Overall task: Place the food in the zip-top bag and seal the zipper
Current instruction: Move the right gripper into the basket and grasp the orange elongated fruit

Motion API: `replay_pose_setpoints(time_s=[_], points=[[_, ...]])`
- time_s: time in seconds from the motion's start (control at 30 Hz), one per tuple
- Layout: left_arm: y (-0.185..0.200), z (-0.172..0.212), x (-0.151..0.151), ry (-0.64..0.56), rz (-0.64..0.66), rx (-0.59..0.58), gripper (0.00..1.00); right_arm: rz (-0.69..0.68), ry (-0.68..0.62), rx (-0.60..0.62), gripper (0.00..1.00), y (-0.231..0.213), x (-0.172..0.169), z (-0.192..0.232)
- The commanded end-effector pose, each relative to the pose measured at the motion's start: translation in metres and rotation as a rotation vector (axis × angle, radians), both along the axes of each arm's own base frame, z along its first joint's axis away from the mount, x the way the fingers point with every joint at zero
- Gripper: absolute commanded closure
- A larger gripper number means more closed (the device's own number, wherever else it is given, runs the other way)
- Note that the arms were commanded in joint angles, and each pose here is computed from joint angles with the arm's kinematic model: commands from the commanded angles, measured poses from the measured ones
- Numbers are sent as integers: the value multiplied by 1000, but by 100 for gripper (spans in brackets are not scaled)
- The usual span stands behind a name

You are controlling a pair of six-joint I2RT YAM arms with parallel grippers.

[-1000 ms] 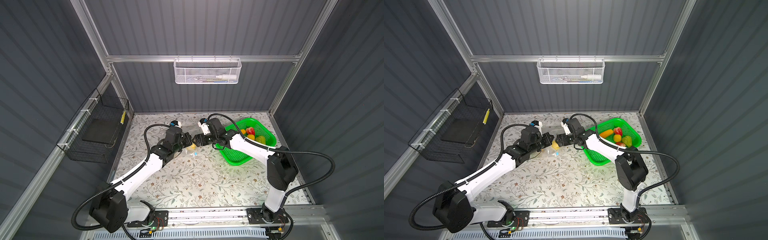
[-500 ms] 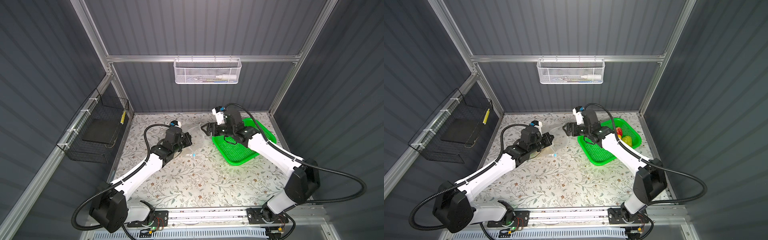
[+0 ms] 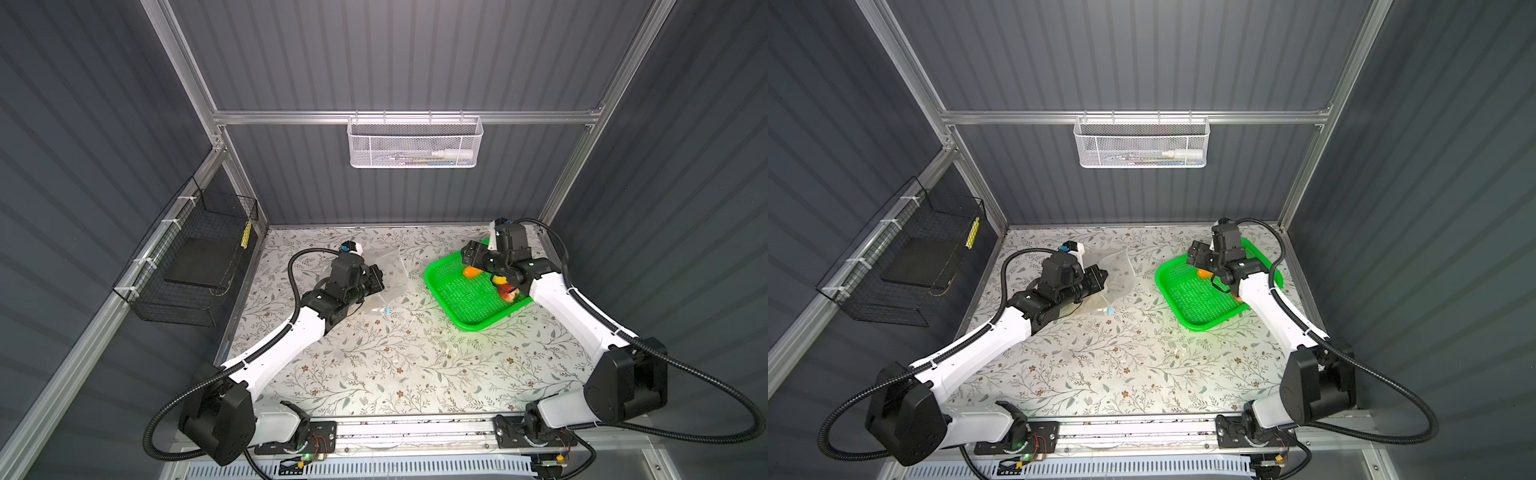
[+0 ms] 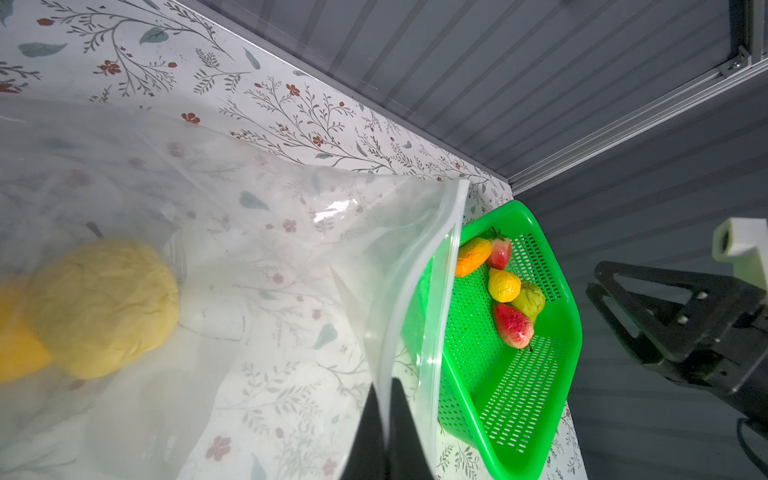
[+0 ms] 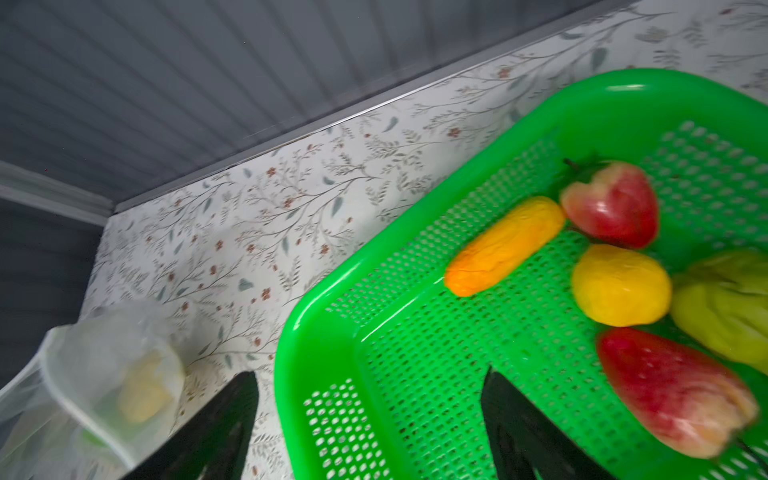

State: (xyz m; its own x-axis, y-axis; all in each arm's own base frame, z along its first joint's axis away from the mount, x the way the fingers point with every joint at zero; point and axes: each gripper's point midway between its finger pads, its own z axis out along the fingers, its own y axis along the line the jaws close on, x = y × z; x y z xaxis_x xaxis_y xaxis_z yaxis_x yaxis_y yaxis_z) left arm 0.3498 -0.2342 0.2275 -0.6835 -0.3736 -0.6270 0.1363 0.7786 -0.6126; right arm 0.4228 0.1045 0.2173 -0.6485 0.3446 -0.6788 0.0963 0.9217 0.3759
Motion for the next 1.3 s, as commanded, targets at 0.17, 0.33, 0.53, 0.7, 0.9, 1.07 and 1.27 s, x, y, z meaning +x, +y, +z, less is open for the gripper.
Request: replay_pose_setpoints(time_s=[0.17, 0.33, 0.53, 0.7, 0.9, 1.07, 1.27], points=[[-1, -1, -2, 4, -3, -4, 100, -172, 172, -16, 16, -45, 16, -57], [1, 1, -2, -3, 3, 6, 100, -197, 242, -23, 19, -51, 30, -84], [2, 1, -2, -6, 5, 17, 100, -234, 281, -14, 22, -54, 48, -106], [3, 2, -1, -11, 6, 25, 100, -253, 308, 14, 23, -56, 59, -122], [5, 1, -1, -10, 11, 32, 100, -261, 333, 40, 25, -54, 70, -139], [7, 0, -2, -7, 17, 37, 100, -262, 359, 61, 25, -50, 78, -152], [9, 1, -3, -11, 25, 40, 100, -264, 381, 74, 26, -48, 82, -164]])
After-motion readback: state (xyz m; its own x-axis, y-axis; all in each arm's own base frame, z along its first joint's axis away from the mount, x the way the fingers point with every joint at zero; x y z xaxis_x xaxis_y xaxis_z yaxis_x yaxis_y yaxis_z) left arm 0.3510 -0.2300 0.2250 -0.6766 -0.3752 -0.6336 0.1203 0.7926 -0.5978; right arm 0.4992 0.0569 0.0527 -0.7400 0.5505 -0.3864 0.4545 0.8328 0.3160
